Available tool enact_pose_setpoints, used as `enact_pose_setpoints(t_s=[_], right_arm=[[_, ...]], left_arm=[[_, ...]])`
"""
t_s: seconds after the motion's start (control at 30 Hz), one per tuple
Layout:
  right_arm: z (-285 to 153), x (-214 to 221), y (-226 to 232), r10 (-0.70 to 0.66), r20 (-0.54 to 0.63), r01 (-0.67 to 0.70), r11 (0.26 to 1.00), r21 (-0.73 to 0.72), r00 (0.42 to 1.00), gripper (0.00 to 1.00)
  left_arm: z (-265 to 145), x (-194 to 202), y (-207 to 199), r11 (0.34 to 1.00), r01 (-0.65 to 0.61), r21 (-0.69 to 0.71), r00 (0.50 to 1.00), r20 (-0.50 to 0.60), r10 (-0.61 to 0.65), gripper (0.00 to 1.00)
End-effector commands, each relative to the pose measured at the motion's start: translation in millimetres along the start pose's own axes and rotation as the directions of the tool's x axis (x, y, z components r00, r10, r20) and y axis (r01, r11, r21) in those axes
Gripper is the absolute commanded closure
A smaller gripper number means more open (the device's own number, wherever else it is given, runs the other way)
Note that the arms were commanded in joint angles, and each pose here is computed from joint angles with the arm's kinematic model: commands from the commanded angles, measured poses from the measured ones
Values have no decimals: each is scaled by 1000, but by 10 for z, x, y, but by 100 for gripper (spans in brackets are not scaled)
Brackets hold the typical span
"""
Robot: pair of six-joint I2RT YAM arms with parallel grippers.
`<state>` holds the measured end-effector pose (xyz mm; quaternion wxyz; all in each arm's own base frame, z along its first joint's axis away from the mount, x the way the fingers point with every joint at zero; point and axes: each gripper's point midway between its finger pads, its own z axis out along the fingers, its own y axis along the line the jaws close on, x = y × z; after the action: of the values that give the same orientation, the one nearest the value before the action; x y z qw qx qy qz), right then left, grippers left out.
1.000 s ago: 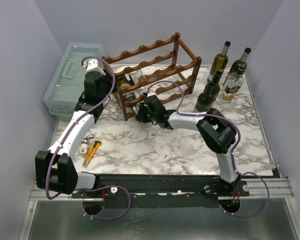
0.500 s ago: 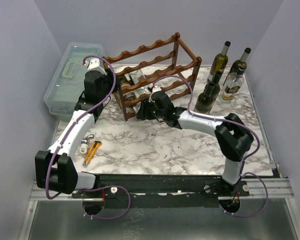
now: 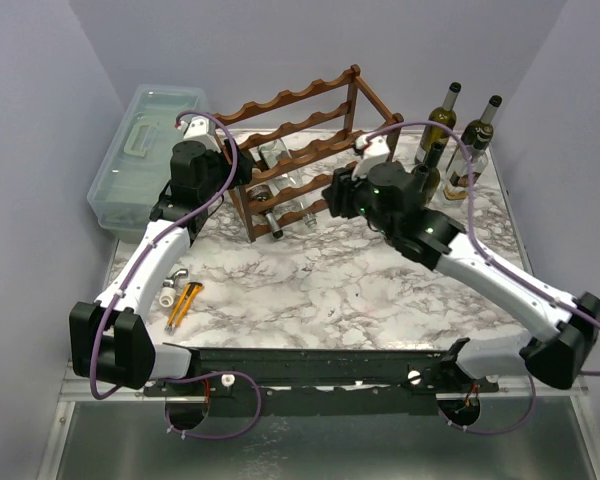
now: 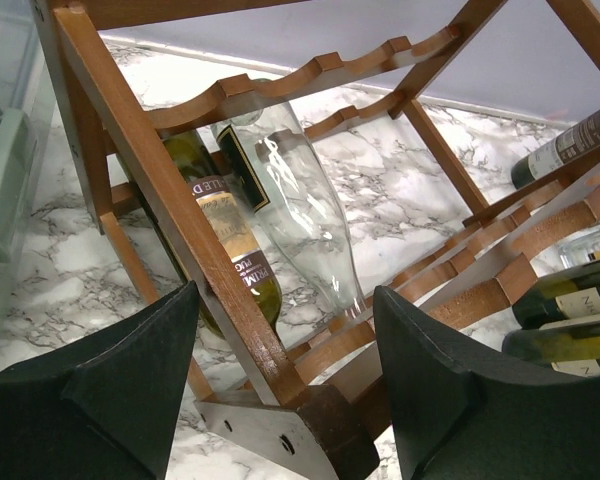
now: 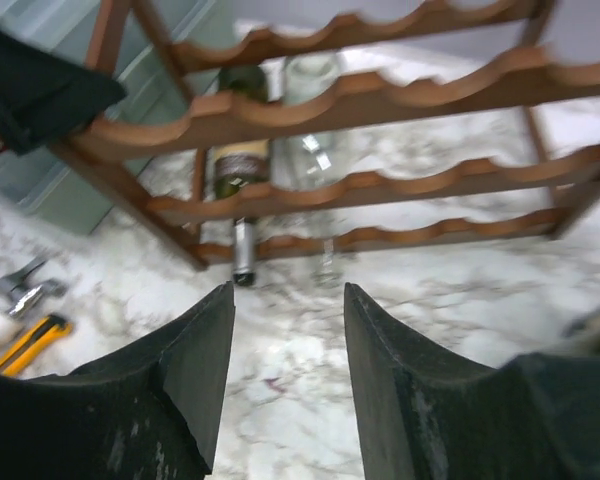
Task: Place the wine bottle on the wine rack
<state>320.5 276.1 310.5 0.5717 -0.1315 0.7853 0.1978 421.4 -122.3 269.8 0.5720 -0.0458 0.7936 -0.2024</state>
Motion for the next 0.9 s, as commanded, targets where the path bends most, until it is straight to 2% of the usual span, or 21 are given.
enact_pose_setpoints(t_s=[0.0,0.1,0.17,0.23,0.33,0.4,0.47,0.6,0.7,0.87], right_arm=[[-484,-328,-649,-137,43,120,951,284,990,46],[-691,-448,-1025,-120,69,79,899,432,990,41],[-788,-466,-1346,-59,64,17,856,517,996,39],[-829,-443,-1591,17,62,-48,839,541,998,38],[-878,-395,-1847,87,65,-109,811,575,994,26],[-847,-343,-1937,119,53,-128,806,579,992,14],[-766,-270,-1969,155,28,-143,811,567,988,11],[-574,-149,-1943,189,-11,-154,832,533,982,11],[-468,-59,-1989,202,-28,-154,820,551,979,13],[-292,104,-2137,202,-40,-137,785,604,979,28]], left_arm=[[-100,-137,-125,998,-49,45,999,25,48,27],[-110,-150,-122,998,-51,41,998,30,50,27],[-113,-145,-126,997,-60,41,998,31,59,27],[-111,-137,-118,997,-70,37,997,30,69,27],[-115,-147,-139,996,-70,47,997,30,68,28],[-122,-151,-164,996,-70,58,997,30,68,27],[-124,-150,-161,996,-74,56,997,32,73,27],[-142,-173,-168,995,-79,57,996,38,77,27],[-158,-189,-167,995,-83,56,996,45,81,27],[-165,-198,-174,995,-83,58,996,47,80,27]])
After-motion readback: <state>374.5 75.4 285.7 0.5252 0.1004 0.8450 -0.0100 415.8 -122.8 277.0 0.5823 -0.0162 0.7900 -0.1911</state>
